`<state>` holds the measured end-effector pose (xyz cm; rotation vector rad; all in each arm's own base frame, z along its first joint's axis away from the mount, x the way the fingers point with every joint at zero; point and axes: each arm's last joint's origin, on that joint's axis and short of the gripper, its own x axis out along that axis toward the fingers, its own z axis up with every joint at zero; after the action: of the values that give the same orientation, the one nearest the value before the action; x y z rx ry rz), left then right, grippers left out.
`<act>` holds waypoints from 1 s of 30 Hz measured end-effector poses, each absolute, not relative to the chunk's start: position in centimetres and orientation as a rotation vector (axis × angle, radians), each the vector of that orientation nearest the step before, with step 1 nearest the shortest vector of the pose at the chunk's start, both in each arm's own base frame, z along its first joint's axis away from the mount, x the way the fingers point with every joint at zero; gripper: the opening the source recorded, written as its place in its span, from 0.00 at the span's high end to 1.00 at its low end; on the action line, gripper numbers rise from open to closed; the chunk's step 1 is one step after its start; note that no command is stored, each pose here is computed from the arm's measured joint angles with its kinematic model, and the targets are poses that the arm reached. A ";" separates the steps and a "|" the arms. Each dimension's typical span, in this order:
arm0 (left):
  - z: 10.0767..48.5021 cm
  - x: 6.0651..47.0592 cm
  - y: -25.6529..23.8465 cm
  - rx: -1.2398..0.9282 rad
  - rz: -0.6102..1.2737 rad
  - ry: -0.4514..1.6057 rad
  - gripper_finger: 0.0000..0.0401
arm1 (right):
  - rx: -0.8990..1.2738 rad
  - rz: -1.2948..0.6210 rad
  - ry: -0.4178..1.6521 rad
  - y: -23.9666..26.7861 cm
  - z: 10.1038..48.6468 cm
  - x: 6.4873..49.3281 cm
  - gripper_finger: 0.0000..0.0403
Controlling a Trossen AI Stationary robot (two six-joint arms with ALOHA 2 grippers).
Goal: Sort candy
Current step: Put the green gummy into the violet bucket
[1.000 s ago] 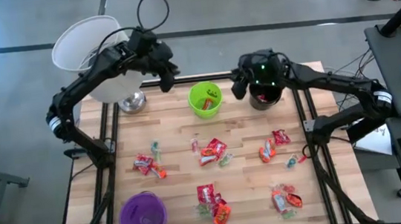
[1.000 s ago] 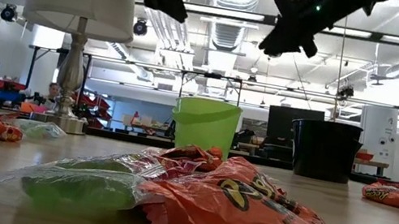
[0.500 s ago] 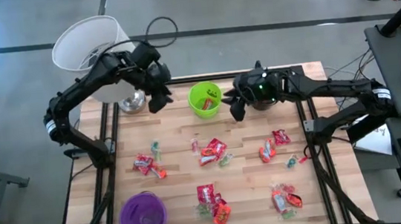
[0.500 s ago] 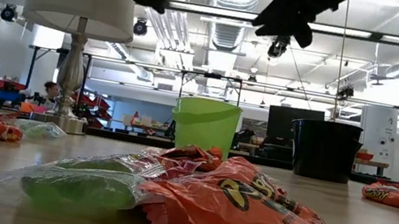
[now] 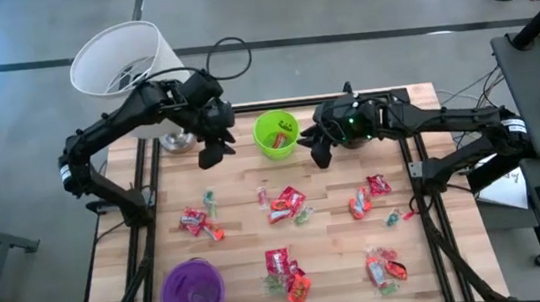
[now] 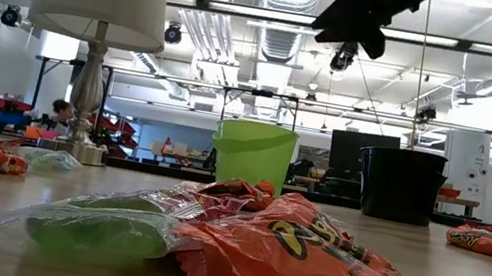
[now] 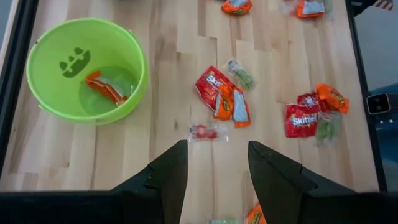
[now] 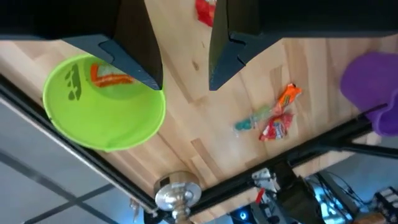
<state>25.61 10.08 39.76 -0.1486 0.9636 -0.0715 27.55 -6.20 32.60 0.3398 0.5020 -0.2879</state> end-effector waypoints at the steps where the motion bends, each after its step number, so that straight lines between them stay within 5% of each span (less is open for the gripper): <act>1: 39.9 25.4 10.0 -0.150 -0.072 0.967 0.63 | 0.340 -0.284 0.514 -6.1 32.5 27.5 0.67; 10: 41.8 22.6 8.8 -0.126 -0.063 0.916 0.63 | 0.313 -0.216 0.609 -4.2 30.8 28.9 0.52; 30: 42.6 18.7 7.2 -0.076 0.008 0.883 0.63 | 0.240 -0.009 0.856 0.3 23.6 33.6 0.55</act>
<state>18.66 7.24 42.58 -0.0755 0.8828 0.0083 33.64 0.34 23.64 0.2402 0.8562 -0.0085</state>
